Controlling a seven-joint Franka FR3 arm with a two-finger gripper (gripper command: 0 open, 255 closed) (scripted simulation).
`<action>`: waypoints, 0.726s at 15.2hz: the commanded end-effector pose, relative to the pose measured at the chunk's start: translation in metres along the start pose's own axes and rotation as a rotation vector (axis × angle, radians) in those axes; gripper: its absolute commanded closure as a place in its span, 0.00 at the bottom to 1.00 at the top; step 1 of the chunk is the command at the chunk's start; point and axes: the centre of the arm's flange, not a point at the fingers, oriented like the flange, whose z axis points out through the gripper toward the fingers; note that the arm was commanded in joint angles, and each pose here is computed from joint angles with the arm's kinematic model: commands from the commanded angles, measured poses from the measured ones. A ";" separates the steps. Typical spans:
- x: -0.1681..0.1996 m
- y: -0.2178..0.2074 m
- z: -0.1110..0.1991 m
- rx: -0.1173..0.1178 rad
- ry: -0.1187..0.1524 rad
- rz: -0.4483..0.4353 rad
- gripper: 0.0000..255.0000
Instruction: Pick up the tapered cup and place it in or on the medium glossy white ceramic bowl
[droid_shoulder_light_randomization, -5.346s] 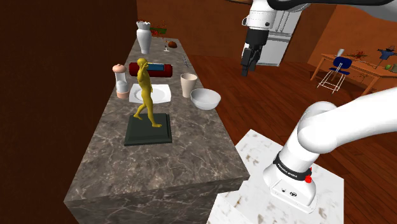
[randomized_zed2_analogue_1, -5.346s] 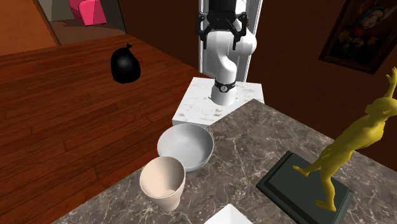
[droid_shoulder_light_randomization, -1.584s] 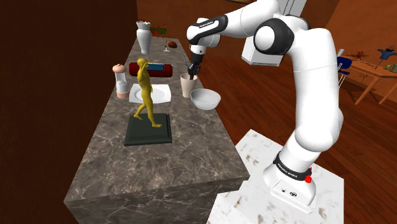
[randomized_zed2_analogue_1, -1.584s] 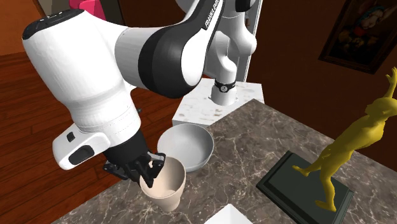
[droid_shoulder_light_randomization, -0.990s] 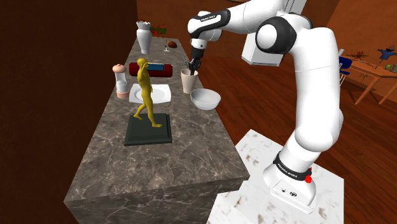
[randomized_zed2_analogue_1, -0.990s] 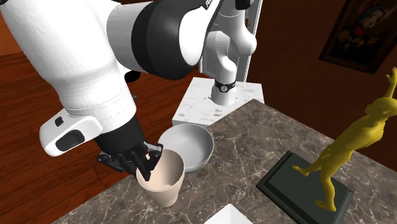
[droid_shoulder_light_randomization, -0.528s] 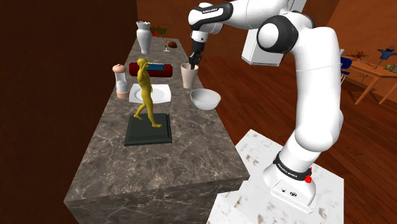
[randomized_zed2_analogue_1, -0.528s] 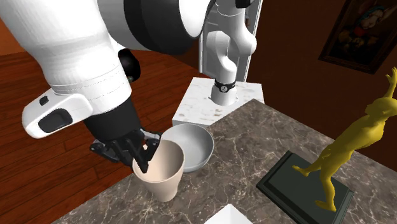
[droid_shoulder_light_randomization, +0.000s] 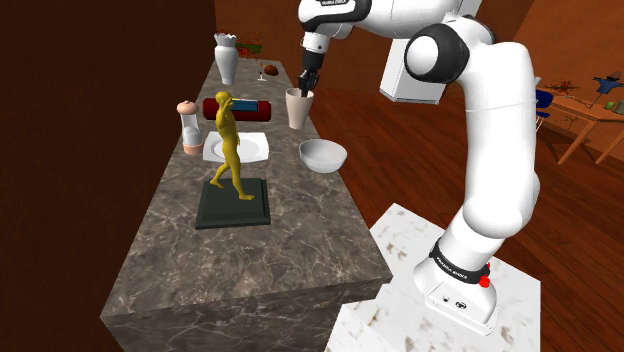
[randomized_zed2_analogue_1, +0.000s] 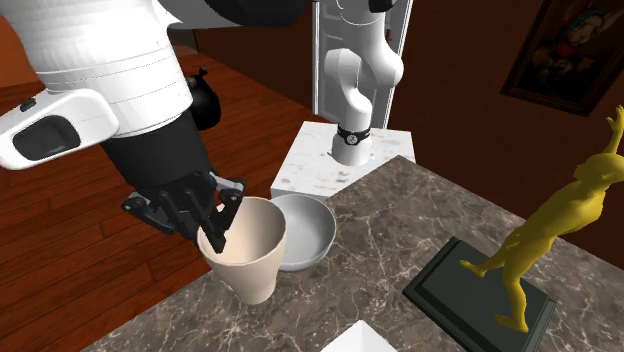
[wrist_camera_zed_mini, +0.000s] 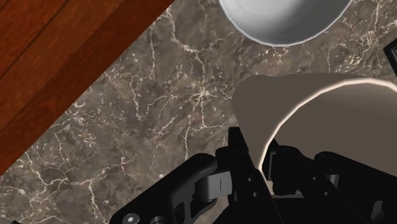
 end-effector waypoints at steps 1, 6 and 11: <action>0.000 -0.001 -0.011 0.000 0.000 0.000 1.00; 0.001 -0.004 -0.033 0.000 0.000 0.000 1.00; -0.059 -0.023 -0.052 0.000 0.000 0.000 1.00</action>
